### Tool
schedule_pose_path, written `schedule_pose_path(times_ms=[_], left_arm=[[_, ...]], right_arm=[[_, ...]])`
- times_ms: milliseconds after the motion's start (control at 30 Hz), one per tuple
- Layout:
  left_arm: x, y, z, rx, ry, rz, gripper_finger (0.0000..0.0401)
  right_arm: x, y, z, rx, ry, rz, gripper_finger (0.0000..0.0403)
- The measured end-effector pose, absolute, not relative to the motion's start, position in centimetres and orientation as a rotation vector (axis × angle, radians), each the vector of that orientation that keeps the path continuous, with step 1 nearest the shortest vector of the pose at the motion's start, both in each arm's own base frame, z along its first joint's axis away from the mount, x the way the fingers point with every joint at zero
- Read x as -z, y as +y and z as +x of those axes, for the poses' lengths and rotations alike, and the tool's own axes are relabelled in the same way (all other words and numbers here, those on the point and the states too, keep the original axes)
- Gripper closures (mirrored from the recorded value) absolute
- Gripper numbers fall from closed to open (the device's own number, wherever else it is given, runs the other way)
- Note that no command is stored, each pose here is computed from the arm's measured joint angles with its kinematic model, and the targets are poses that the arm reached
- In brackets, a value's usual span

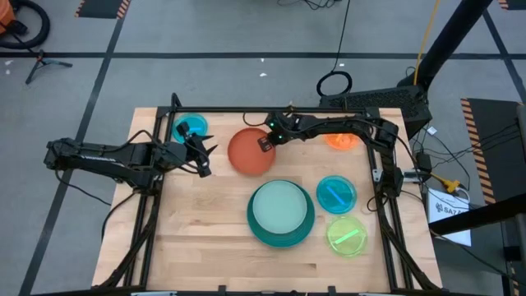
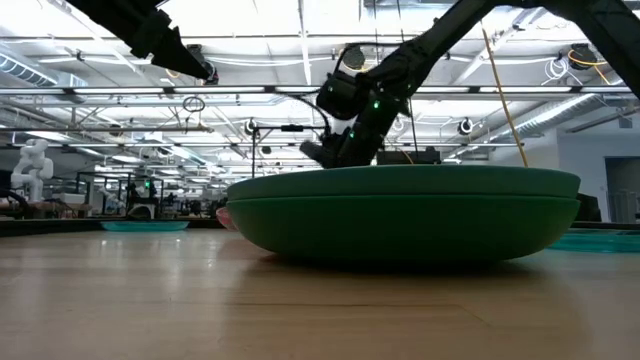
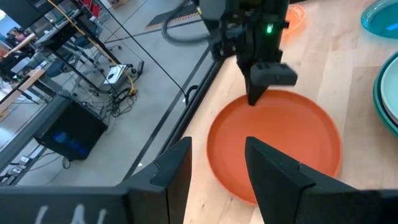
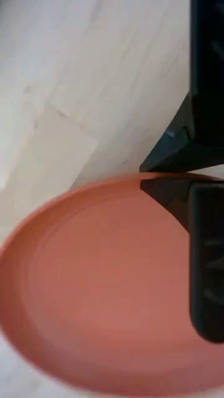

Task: Stack plastic plates
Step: Stack the orange plate on the light green plate

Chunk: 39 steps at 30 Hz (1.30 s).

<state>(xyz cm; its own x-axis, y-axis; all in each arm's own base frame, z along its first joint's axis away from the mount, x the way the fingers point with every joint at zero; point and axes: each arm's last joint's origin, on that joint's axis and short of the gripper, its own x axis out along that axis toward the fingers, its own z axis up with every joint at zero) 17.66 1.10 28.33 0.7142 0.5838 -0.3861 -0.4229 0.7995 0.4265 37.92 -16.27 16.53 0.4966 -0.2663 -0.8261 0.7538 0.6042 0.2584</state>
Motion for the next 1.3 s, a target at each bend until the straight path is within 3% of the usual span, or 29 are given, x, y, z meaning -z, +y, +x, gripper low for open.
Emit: schedule_pose_path(times_ms=[300, 467, 633, 833, 1300], left_arm=[[-28.3, 1.1, 17.7, -0.570, 0.531, 0.315, 0.0245], [-28.3, 1.1, 17.7, -0.570, 0.530, 0.314, 0.0245], [-28.3, 1.1, 17.7, -0.570, 0.528, 0.313, 0.0245], [-28.4, 1.1, 17.7, -0.571, 0.524, 0.311, 0.0245], [-28.4, 1.1, 17.7, -0.575, 0.518, 0.295, 0.0245]], right_arm=[[-24.6, -12.9, 36.4, 0.586, 0.703, 0.508, 0.0400], [-27.5, -8.9, 34.3, 0.411, 0.828, 0.419, 0.0400], [-26.7, -4.5, 33.0, 0.334, 1.058, 0.404, 0.0396], [-24.0, -0.9, 33.4, 0.355, 1.149, 0.404, 0.0391], [-23.0, 0.7, 33.3, 0.370, 1.149, 0.406, 0.0370]])
